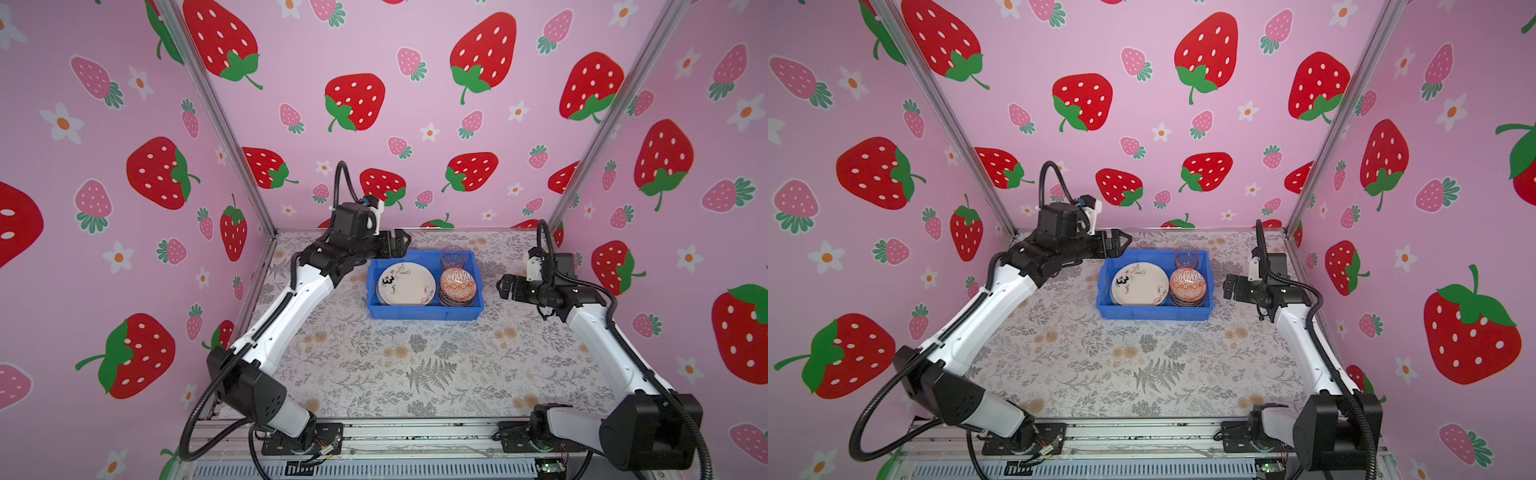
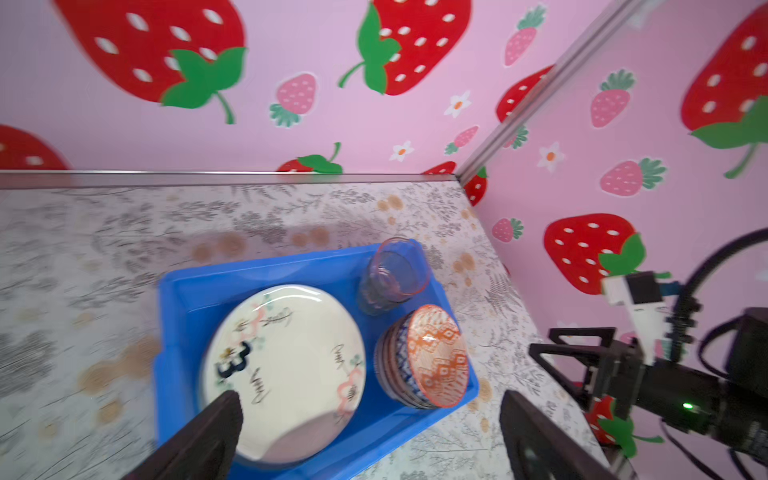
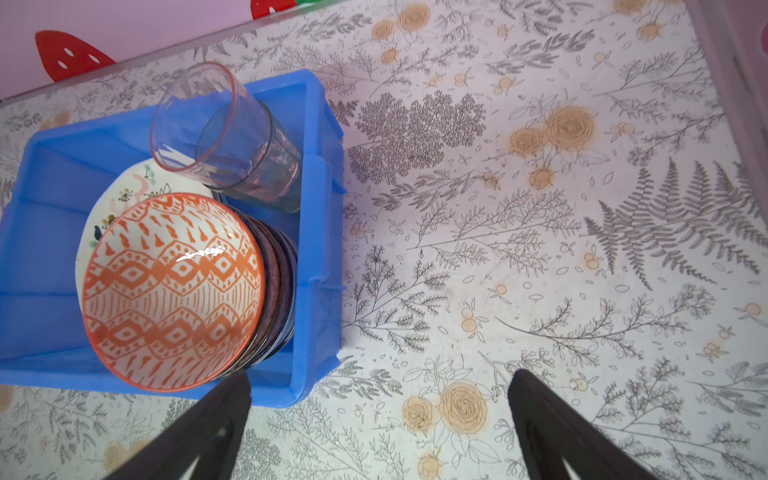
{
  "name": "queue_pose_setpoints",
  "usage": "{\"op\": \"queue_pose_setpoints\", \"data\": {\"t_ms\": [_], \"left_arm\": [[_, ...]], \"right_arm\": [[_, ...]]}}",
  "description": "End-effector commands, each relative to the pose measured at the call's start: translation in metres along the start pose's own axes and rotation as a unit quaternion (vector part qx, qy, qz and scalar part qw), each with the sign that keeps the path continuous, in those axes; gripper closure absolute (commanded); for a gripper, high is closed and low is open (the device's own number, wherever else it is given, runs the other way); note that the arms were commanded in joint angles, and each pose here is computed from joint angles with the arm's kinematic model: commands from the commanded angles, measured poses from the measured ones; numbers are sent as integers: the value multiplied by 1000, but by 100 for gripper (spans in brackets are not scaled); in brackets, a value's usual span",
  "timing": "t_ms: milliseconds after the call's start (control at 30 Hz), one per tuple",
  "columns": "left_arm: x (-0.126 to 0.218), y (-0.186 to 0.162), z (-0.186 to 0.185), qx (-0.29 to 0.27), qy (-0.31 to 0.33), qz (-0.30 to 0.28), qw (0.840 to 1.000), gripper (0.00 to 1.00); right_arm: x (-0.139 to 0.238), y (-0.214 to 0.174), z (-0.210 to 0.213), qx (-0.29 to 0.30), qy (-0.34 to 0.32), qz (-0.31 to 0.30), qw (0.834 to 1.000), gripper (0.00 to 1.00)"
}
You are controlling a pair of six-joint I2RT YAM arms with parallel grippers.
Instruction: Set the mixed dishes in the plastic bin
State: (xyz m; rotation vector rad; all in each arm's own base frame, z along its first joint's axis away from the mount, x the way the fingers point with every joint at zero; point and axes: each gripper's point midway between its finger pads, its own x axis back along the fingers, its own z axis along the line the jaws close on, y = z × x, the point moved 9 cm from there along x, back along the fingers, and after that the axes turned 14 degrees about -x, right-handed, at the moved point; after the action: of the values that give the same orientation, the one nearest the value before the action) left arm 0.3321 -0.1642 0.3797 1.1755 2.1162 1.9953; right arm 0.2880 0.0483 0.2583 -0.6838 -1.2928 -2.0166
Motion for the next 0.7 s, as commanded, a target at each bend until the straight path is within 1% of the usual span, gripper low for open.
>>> {"op": "queue_pose_setpoints", "data": {"t_ms": [0, 100, 167, 267, 333, 400, 467, 500, 567, 600, 667], "left_arm": [[24, -11, 30, -8, 83, -37, 996, 1], [34, -38, 48, -20, 142, -42, 989, 1], [36, -54, 54, -40, 168, -50, 984, 1], [30, -79, 63, -76, 202, -60, 975, 1], [20, -98, 73, -78, 237, -69, 966, 1], [8, -114, 83, -80, 269, -73, 957, 4], [-3, -125, 88, -107, 276, -57, 953, 4], [-8, -128, 91, -110, 283, -43, 952, 4], [-11, -132, 97, -98, 308, -27, 946, 4], [-12, -133, 99, -95, 316, -25, 944, 3], [-12, -138, 102, -105, 328, -28, 939, 3]], "right_arm": [[15, 24, 9, 10, 25, -83, 996, 1], [22, 29, 11, 5, 30, -121, 992, 1], [28, 31, 8, 1, 17, -143, 990, 1], [36, 32, 6, 6, 0, -167, 986, 1], [40, 32, 5, 19, -3, -175, 984, 1], [42, 30, 4, 34, -9, -183, 982, 1], [43, 29, 2, 44, -17, -195, 980, 1], [44, 28, 1, 50, -20, -201, 978, 1], [40, 21, -3, 55, -19, -208, 976, 1], [37, 18, -5, 49, -13, -226, 973, 1], [35, 9, -11, 44, -4, -260, 965, 1]]}}
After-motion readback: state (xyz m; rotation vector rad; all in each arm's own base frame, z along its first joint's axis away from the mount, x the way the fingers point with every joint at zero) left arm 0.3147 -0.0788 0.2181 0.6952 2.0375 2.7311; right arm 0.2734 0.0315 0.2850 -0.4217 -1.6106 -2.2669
